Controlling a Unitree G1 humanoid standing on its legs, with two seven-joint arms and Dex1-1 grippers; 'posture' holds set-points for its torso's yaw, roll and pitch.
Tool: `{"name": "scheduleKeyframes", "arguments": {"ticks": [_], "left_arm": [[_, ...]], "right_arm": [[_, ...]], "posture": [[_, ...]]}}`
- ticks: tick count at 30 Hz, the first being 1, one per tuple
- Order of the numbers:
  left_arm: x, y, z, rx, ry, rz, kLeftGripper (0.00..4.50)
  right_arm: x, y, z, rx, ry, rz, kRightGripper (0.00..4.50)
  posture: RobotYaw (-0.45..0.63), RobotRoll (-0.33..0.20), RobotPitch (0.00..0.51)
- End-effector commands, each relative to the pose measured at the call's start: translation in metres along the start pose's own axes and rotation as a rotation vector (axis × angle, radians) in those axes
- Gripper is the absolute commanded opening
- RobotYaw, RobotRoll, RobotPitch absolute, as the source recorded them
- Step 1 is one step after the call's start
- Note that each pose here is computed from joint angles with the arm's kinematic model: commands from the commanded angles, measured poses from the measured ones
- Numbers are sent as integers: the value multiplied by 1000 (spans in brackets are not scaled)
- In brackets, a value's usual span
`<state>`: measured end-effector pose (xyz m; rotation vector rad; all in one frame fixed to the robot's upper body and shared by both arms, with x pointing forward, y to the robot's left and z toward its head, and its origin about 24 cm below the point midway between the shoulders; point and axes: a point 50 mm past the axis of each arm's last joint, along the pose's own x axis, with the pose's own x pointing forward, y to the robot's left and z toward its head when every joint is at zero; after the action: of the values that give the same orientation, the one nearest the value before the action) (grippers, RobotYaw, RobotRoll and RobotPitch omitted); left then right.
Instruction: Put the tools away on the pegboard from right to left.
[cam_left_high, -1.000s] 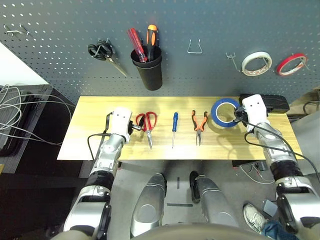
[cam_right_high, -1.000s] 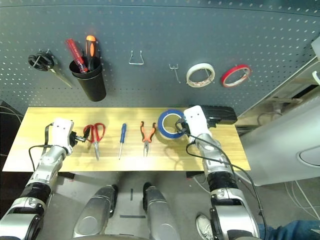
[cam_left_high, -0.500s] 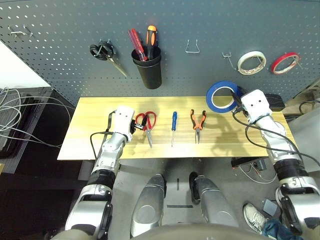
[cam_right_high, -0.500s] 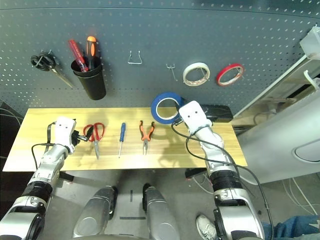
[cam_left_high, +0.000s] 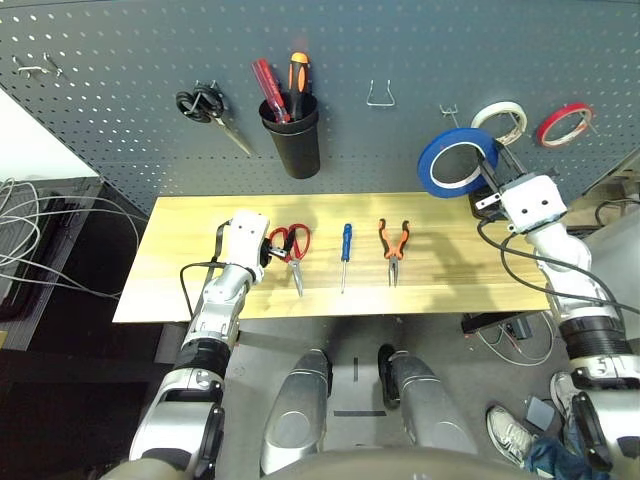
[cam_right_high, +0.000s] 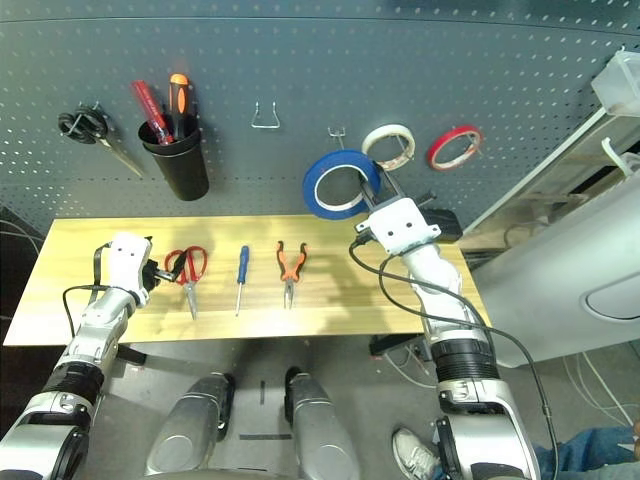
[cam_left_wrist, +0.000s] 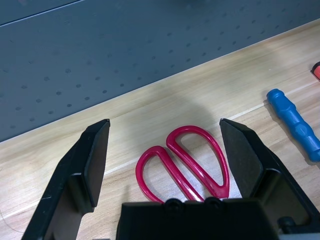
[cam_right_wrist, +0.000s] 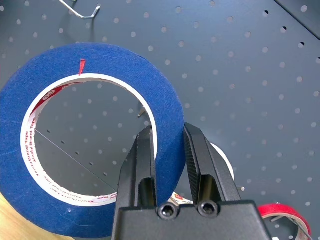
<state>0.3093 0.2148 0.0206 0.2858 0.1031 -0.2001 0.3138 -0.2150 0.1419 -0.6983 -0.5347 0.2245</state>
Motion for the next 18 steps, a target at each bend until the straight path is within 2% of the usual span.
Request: {"name": "scheduleKeyframes", "arguments": {"ticks": [1, 4, 8, 12, 14, 18], "left_arm": [[-1, -2, -2, -10, -2, -12, 4500], [0, -7, 5, -20, -51, -47, 4500], [-2, -24, 27, 0, -220, -203, 4500], [-16, -60, 46, 50, -368, -487, 4500], [-19, -68, 53, 32, -407, -525, 4500], [-17, -69, 60, 16, -422, -515, 4500]], "right_arm": [[0, -13, -6, 7, 49, -96, 713], [5, -18, -11, 26, 81, -145, 713], [14, -17, -11, 42, 86, -156, 713], [24, -15, -12, 53, 90, -158, 713], [27, -14, -13, 56, 92, -159, 713], [29, -12, -17, 64, 113, -152, 713]], "posture": [[80, 0, 194], [81, 0, 194], [87, 0, 193], [98, 0, 193], [103, 0, 194], [108, 0, 195]]}}
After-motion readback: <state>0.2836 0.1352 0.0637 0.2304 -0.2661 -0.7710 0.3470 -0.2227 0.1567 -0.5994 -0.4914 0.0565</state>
